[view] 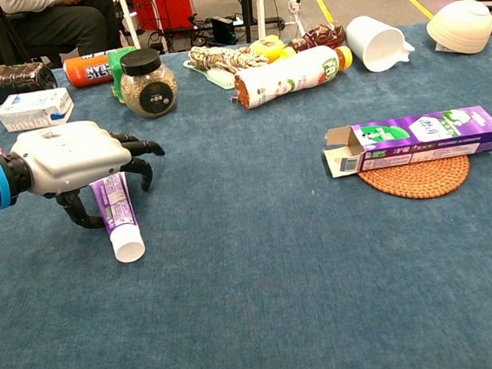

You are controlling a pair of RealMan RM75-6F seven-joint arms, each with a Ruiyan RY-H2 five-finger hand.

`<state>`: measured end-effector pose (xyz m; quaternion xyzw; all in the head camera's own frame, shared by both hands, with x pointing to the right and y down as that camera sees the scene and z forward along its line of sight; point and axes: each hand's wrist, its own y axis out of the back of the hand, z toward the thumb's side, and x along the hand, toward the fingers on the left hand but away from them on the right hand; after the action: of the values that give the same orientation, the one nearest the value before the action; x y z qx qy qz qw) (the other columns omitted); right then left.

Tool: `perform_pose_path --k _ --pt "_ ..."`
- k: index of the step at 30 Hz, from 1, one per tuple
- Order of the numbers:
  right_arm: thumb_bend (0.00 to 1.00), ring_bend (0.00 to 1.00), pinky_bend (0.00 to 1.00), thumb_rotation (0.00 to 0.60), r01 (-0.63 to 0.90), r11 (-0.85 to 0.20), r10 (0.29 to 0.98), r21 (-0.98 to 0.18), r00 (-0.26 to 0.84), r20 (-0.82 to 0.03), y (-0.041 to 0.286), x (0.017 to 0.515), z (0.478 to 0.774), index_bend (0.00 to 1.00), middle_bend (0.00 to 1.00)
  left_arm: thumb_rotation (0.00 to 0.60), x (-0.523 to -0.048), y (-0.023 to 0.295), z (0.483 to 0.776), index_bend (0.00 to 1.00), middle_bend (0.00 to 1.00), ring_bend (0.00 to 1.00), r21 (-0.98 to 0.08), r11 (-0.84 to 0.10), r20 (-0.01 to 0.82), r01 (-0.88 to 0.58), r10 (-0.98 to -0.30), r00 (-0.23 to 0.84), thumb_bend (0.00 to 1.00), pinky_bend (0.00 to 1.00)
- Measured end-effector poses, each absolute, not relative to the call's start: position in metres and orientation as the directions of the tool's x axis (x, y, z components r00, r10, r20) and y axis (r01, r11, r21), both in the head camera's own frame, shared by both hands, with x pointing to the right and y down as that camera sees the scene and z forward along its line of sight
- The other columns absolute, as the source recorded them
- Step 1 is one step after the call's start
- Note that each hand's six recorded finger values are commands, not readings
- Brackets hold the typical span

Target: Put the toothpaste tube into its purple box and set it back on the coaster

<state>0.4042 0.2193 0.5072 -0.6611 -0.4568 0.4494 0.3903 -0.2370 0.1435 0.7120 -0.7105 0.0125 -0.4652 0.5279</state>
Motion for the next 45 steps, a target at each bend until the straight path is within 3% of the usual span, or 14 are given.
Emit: perform_pose_path --k 9,24,32,36,45 --pt "0.01 0.20 0.24 0.600 0.257 -0.279 0.954 -0.925 0.181 -0.238 0.219 0.404 0.507 0.16 0.12 0.600 -0.239 0.143 0.711 0.57 0.38 0.39 -0.774 -0.431 0.634 0.465 -0.525 0.568 0.27 0.55" --pt "0.01 0.21 0.25 0.600 0.242 -0.305 0.945 -0.921 0.193 -0.263 0.222 0.400 0.513 0.16 0.13 0.600 -0.264 0.124 0.691 0.60 0.41 0.41 -0.804 -0.454 0.595 0.384 -0.608 0.527 0.27 0.58" --pt "0.01 0.20 0.25 0.600 0.185 -0.375 0.913 -0.908 0.245 -0.327 0.216 0.388 0.533 0.16 0.13 0.600 -0.299 0.096 0.650 0.60 0.41 0.41 -0.833 -0.442 0.553 0.334 -0.688 0.470 0.27 0.58" --pt "0.00 0.14 0.24 0.600 0.156 -0.424 0.882 -0.892 0.297 -0.367 0.205 0.372 0.544 0.15 0.12 0.600 -0.322 0.080 0.624 0.60 0.41 0.41 -0.842 -0.433 0.537 0.322 -0.732 0.419 0.27 0.58" --pt "0.00 0.00 0.12 0.600 0.072 -0.594 0.744 -0.801 0.428 -0.514 0.181 0.319 0.582 0.06 0.02 0.600 -0.366 0.058 0.571 0.60 0.42 0.42 -0.843 -0.460 0.528 0.277 -0.804 0.273 0.27 0.58"
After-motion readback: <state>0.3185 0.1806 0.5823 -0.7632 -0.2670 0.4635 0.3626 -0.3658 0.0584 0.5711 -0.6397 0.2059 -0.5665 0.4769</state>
